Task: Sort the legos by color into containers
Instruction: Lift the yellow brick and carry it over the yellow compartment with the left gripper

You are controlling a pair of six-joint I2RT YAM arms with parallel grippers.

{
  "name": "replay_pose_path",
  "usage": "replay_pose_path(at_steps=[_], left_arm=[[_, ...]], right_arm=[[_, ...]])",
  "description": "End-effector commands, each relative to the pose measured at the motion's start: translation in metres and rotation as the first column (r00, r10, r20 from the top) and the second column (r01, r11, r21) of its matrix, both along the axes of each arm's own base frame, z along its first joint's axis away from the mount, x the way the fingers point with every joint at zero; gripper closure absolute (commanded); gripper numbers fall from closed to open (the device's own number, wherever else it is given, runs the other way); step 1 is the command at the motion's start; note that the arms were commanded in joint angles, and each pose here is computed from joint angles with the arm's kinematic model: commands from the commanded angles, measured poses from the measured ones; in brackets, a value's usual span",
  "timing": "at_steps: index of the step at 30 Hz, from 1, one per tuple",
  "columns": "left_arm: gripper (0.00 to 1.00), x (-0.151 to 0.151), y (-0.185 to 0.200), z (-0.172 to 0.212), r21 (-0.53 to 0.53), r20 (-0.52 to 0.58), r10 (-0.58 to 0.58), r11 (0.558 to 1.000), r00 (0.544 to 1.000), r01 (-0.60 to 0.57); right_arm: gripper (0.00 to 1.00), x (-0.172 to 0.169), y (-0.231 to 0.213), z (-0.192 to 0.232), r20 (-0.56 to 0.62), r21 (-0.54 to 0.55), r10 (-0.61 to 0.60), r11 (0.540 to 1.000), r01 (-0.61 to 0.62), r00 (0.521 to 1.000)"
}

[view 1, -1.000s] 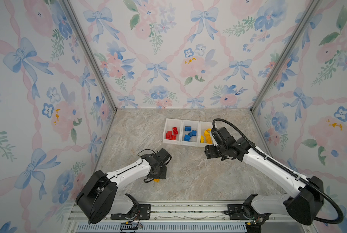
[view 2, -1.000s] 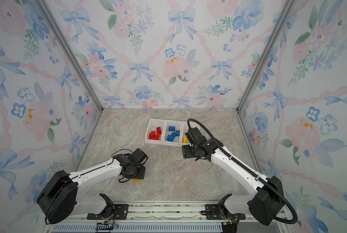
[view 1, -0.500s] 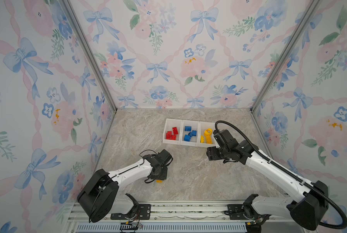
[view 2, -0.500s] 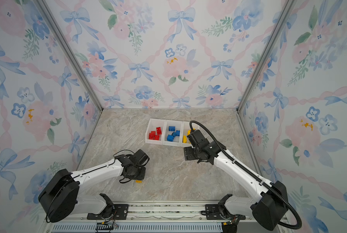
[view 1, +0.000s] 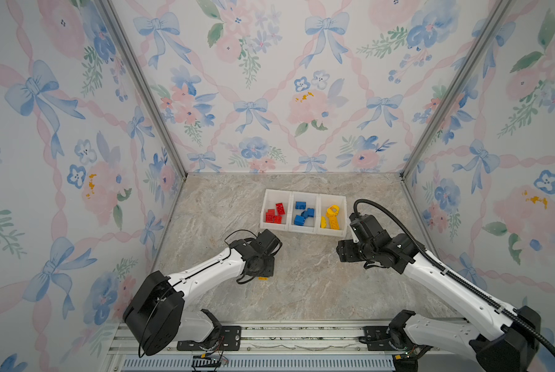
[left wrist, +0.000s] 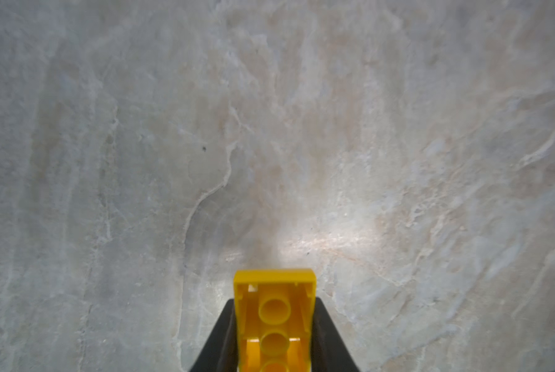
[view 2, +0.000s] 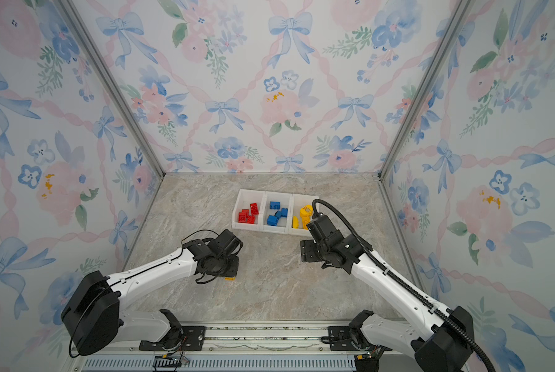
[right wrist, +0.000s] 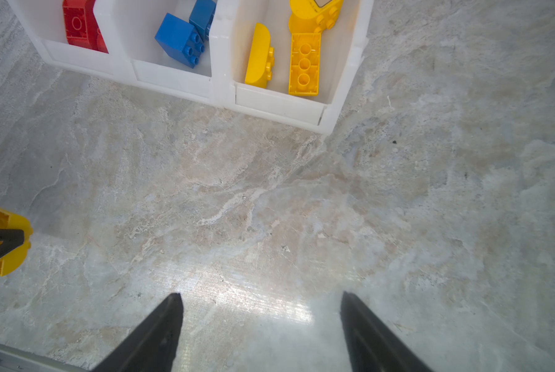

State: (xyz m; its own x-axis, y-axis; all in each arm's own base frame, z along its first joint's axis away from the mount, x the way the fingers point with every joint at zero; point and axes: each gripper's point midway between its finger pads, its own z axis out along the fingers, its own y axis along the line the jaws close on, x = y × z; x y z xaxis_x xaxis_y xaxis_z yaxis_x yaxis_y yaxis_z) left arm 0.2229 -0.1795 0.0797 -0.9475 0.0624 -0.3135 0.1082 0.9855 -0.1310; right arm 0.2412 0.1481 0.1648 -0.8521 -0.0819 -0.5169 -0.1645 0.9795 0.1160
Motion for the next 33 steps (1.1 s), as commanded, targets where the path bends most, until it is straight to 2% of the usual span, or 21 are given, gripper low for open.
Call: replay_pose_path(at_steps=[1, 14, 23, 33], left_arm=[[0.74, 0.015, -0.016, 0.026, -0.042, 0.068, -0.016, 0.999, 0.998, 0.019], [0.75, 0.070, -0.110, 0.083, -0.173, 0.202, -0.108, 0.974, 0.973, 0.144], [0.76, 0.105, -0.184, 0.098, -0.218, 0.260, -0.188, 0.944, 0.947, 0.248], [0.76, 0.145, -0.241, 0.102, -0.252, 0.306, -0.228, 0.917, 0.924, 0.310]], right_arm=[[0.19, -0.006, -0.011, -0.009, -0.023, -0.004, -0.043, 0.999, 0.043, 0.999], [0.06, -0.013, -0.028, -0.023, -0.053, 0.045, -0.111, 0.993, 0.113, 0.992], [0.03, -0.019, -0.035, -0.024, -0.058, 0.054, -0.135, 0.989, 0.139, 0.989], [0.03, -0.025, -0.045, -0.021, -0.049, 0.062, -0.165, 0.984, 0.168, 0.985]])
